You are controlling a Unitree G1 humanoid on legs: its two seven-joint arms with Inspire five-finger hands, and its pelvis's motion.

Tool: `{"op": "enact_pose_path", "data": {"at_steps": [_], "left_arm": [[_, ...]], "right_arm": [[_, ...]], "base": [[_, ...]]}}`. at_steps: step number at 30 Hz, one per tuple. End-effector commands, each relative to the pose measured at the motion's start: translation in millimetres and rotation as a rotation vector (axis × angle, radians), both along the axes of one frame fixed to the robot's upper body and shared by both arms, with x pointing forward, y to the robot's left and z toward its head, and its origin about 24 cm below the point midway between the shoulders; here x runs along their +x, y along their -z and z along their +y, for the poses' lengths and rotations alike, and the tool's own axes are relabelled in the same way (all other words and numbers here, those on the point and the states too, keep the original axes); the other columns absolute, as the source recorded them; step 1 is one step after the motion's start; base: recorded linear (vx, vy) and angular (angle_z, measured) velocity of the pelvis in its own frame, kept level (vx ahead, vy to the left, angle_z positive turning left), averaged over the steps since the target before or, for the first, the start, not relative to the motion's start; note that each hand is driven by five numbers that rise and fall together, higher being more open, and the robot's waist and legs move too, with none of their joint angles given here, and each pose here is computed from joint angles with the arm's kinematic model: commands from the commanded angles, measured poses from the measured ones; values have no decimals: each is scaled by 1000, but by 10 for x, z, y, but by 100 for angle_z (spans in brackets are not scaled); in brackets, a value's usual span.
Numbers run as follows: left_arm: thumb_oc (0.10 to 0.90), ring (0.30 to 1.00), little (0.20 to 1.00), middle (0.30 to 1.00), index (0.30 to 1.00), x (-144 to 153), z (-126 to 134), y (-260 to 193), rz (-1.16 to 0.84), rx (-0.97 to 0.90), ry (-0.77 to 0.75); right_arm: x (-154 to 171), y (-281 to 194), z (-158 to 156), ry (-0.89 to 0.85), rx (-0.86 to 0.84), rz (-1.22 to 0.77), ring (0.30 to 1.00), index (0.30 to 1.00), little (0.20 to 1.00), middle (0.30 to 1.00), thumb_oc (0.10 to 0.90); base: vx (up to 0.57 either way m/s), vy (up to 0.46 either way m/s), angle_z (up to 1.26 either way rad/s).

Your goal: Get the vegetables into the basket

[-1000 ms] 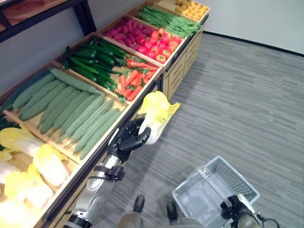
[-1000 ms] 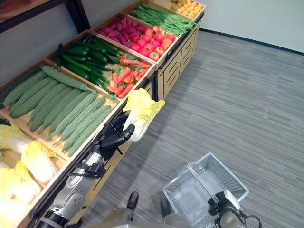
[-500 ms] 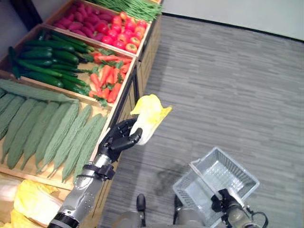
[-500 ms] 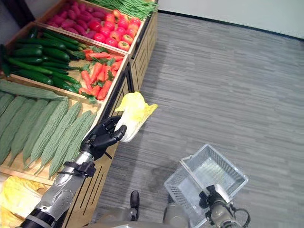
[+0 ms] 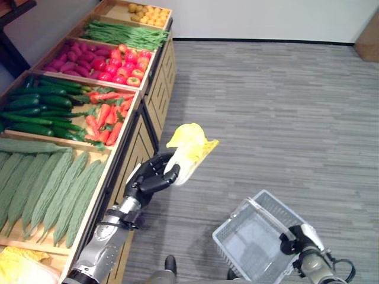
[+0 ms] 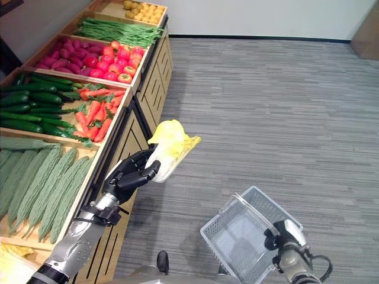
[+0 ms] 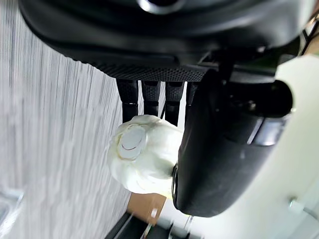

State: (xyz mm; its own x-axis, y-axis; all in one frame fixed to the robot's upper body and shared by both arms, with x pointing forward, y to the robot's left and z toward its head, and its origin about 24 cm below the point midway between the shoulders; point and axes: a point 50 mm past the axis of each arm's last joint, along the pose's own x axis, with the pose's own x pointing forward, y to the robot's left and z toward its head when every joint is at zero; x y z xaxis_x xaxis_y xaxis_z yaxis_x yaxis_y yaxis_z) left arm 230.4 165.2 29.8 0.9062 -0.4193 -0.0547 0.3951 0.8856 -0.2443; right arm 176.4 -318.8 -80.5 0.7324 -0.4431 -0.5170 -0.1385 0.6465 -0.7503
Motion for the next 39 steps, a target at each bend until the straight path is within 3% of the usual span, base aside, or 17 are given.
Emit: {"op": "enact_pose_path", "data": {"at_steps": [1, 3, 6, 8, 10, 17, 22, 26, 36, 37, 38, 39], "left_arm": [[400, 300, 300, 300, 300, 231, -268, -566, -335, 55, 165], [400, 300, 300, 300, 300, 233, -272, -566, -336, 55, 166], [400, 300, 300, 300, 300, 299, -519, -634, -445, 249, 319], [400, 300, 300, 300, 300, 312, -550, -637, -466, 281, 328], [400, 300, 300, 300, 300, 324, -685, -742, -627, 458, 402], [400, 300, 300, 300, 300, 367, -855, -683, -838, 775, 495], [400, 300, 300, 300, 300, 433, -854, -552, -897, 943, 496], [400, 300, 300, 300, 300, 547, -715, -293, -825, 1050, 349], [400, 300, 300, 300, 300, 613, -529, 74, -760, 1280, 240], [561, 525, 525, 525, 525, 615, -501, 123, -749, 1310, 222], [859, 942, 942, 942, 942, 620, -469, 171, -741, 1349, 197], [900, 1000, 1000, 1000, 1000, 615, -456, 195, -734, 1361, 185]], "right_arm": [[752, -661, 140, -141, 0, -390, 300, 300, 300, 300, 400], [751, -663, 137, -140, 0, -391, 300, 300, 300, 300, 400], [1064, -1002, 447, -275, 88, -550, 300, 300, 300, 300, 400], [1092, -1021, 491, -281, 105, -564, 300, 300, 300, 300, 400], [1192, -1140, 684, -332, 178, -634, 300, 300, 300, 300, 400], [1307, -1302, 959, -420, 260, -710, 300, 300, 300, 300, 400], [1350, -1374, 1109, -462, 303, -741, 300, 300, 300, 300, 400], [1315, -1395, 1379, -513, 433, -769, 300, 300, 300, 300, 400], [1094, -1426, 1695, -596, 660, -798, 300, 300, 300, 300, 400], [1068, -1406, 1708, -590, 679, -796, 300, 300, 300, 300, 400], [1026, -1414, 1751, -601, 711, -802, 300, 300, 300, 300, 400], [1005, -1411, 1751, -603, 716, -800, 300, 300, 300, 300, 400]], "base": [[-11, -37, -17], [3, -24, -17], [10, -59, -18], [4, -13, -13], [9, -10, -8], [0, 0, 0], [0, 0, 0], [4, 6, -2], [0, 0, 0], [0, 0, 0], [0, 0, 0], [0, 0, 0]]}}
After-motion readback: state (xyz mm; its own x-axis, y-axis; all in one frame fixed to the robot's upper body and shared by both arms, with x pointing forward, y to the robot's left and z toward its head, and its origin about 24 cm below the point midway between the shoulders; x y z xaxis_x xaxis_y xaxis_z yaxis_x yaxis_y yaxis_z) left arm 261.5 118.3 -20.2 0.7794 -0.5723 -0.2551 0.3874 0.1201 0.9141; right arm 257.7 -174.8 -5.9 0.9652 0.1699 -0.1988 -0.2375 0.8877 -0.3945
